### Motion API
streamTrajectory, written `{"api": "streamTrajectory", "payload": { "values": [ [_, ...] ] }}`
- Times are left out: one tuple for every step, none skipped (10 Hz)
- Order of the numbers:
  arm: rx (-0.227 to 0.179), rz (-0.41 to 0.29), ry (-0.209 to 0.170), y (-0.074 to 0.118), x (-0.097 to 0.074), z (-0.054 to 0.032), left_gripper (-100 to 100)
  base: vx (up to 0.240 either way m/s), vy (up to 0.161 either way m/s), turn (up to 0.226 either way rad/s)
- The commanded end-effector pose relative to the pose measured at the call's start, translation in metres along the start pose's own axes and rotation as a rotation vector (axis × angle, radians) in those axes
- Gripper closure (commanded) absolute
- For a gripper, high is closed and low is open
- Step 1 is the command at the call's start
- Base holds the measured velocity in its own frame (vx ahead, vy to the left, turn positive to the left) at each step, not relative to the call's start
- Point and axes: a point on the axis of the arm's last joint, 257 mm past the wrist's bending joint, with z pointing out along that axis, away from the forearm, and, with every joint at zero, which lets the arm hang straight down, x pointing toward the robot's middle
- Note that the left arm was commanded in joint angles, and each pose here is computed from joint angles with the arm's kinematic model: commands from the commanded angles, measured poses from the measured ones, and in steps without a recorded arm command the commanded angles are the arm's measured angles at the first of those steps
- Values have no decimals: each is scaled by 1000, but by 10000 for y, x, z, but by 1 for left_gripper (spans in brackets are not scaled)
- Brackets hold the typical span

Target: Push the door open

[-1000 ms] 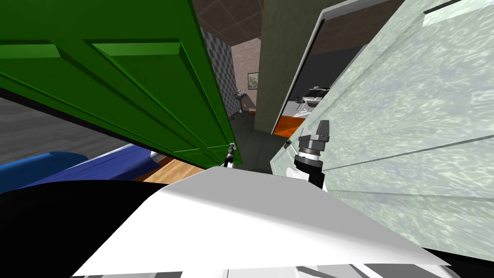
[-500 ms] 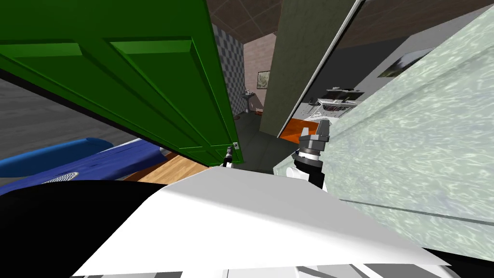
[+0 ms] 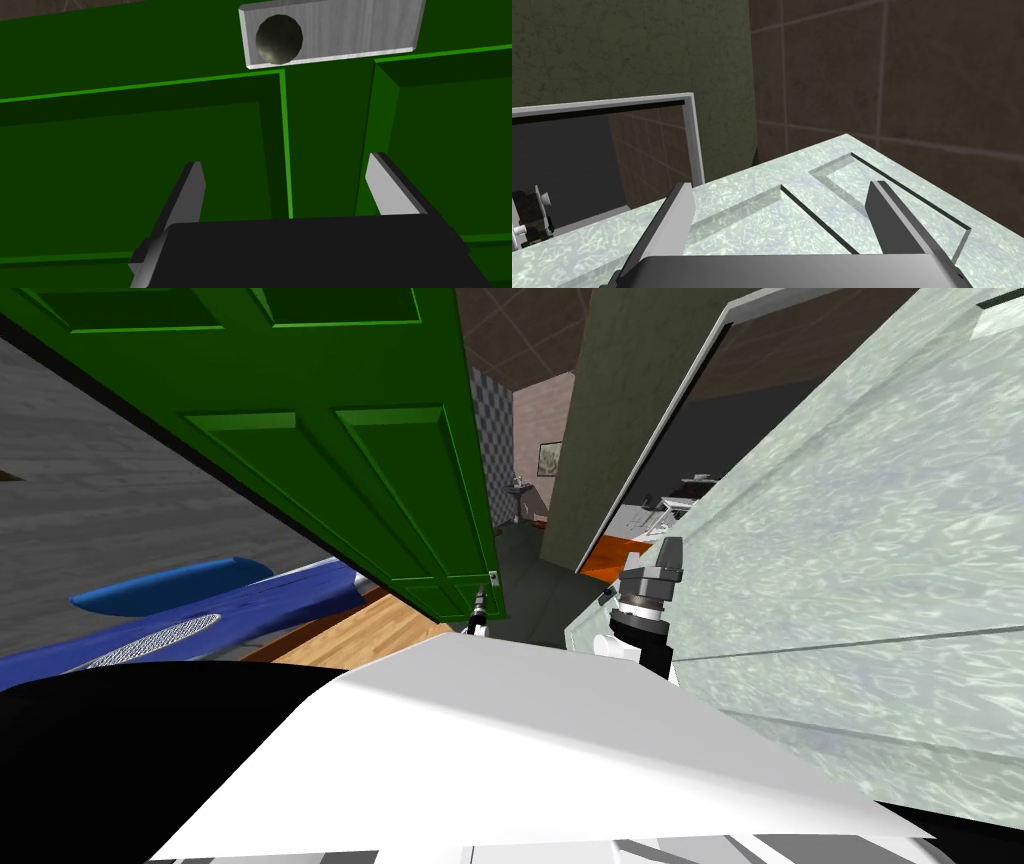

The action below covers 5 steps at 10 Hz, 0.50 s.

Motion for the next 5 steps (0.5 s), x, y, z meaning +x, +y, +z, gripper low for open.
{"api": "streamTrajectory", "payload": {
  "values": [
    [-4,-20,1,-21,153,-10,-100,-156,-71,41],
    [-4,-20,1,-21,153,-10,-100,-68,-52,13],
    [-6,-30,2,-21,211,-18,-100,-19,-32,13],
    [-4,-26,1,-16,173,-12,-100,-9,-15,4],
    [2,5,-4,-25,6,11,-100,137,-20,-30]
  ]
}}
